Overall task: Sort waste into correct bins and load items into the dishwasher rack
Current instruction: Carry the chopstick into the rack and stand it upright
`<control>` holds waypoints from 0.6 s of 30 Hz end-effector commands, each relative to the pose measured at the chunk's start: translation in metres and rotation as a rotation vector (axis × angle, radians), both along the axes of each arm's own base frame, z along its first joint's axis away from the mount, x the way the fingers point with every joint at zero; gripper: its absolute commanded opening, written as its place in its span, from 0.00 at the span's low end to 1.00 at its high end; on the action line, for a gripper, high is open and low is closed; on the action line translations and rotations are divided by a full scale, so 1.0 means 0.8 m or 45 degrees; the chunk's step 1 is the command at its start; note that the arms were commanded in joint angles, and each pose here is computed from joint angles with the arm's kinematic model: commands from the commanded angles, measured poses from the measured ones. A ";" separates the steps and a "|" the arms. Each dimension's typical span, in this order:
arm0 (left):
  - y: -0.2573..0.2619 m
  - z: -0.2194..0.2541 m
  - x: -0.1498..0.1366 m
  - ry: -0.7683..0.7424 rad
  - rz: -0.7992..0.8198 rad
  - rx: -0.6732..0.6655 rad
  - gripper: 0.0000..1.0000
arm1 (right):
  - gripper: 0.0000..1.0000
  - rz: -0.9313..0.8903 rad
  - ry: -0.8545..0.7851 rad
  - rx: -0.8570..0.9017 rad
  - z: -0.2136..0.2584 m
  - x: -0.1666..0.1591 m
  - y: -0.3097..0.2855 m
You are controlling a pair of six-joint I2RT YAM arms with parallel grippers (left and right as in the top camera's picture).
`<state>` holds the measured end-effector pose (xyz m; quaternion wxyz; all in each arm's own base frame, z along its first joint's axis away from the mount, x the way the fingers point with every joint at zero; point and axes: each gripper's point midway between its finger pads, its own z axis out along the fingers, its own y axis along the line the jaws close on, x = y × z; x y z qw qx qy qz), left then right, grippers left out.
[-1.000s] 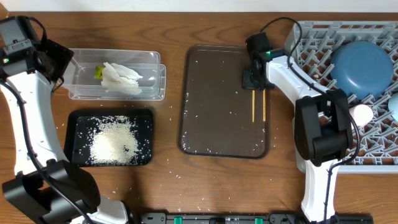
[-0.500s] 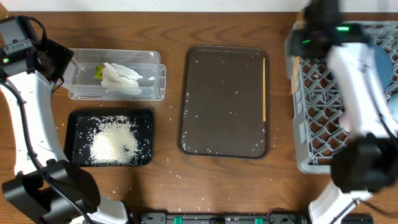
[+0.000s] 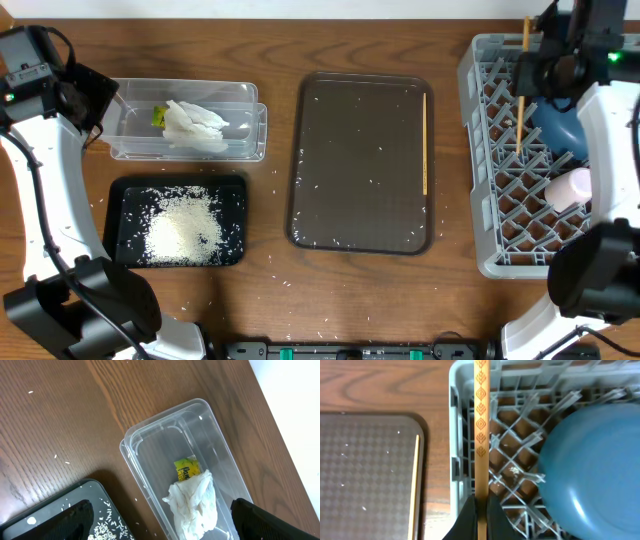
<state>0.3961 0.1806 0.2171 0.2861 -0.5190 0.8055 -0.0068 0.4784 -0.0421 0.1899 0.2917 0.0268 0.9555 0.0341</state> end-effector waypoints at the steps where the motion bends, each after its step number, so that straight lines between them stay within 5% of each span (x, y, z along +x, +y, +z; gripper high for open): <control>1: 0.001 0.006 -0.001 -0.014 0.013 0.001 0.91 | 0.01 0.070 0.026 0.058 -0.029 -0.001 0.015; 7: 0.001 0.006 -0.001 -0.015 0.013 0.001 0.91 | 0.10 0.065 0.039 0.107 -0.061 -0.005 0.022; 11: 0.001 0.006 -0.001 -0.014 0.013 0.001 0.91 | 0.54 0.065 0.065 0.113 -0.076 -0.011 0.023; 13: 0.001 0.006 -0.001 -0.014 0.013 0.001 0.91 | 0.68 0.056 0.073 0.120 -0.078 -0.013 0.023; 18: 0.001 0.006 -0.001 -0.014 0.013 0.001 0.91 | 0.75 0.068 0.068 0.233 -0.071 -0.014 0.041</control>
